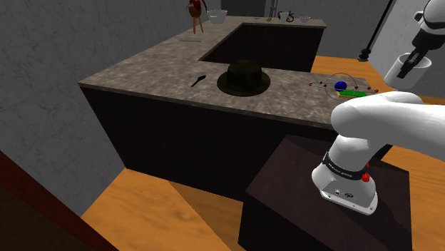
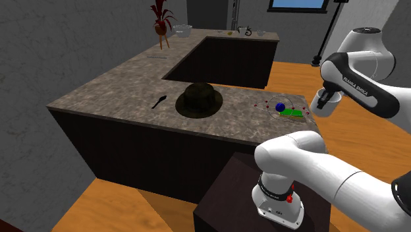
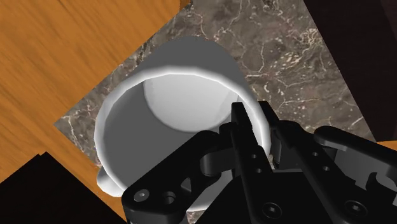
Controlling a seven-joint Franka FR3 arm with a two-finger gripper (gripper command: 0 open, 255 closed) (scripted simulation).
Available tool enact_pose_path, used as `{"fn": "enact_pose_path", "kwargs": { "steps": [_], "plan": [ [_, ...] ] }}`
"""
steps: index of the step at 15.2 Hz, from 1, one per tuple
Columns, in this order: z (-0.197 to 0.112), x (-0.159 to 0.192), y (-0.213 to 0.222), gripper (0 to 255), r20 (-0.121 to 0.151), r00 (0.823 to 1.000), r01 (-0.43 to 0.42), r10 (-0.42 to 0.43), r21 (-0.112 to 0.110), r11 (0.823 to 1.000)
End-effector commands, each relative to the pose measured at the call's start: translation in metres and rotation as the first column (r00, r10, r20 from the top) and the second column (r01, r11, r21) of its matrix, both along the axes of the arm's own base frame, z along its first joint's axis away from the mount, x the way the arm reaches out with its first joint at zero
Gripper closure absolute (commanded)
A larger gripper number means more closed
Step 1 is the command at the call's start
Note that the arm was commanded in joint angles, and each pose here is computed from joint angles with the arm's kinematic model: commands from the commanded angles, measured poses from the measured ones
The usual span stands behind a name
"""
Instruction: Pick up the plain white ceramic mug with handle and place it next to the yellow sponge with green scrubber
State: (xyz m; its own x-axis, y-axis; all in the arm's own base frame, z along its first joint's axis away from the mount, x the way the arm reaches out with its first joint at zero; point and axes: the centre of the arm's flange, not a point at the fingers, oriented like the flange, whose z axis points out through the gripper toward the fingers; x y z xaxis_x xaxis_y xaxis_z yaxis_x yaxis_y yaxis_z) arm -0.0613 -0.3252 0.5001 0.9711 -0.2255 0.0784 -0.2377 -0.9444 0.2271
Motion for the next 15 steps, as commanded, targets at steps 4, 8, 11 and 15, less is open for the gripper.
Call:
{"fn": "enact_pose_path", "kwargs": {
  "steps": [4,8,11,15],
  "plan": [
    [-0.027,0.0,0.001,255,0.0,1.0,0.0,0.0,-0.001,1.0],
    [-0.048,0.0,0.001,255,0.0,1.0,0.0,0.0,-0.001,1.0],
    [-0.064,0.0,0.001,255,0.0,1.0,0.0,0.0,-0.001,1.0],
    [-0.085,0.0,0.001,255,0.0,1.0,0.0,0.0,-0.001,1.0]
  ]
}}
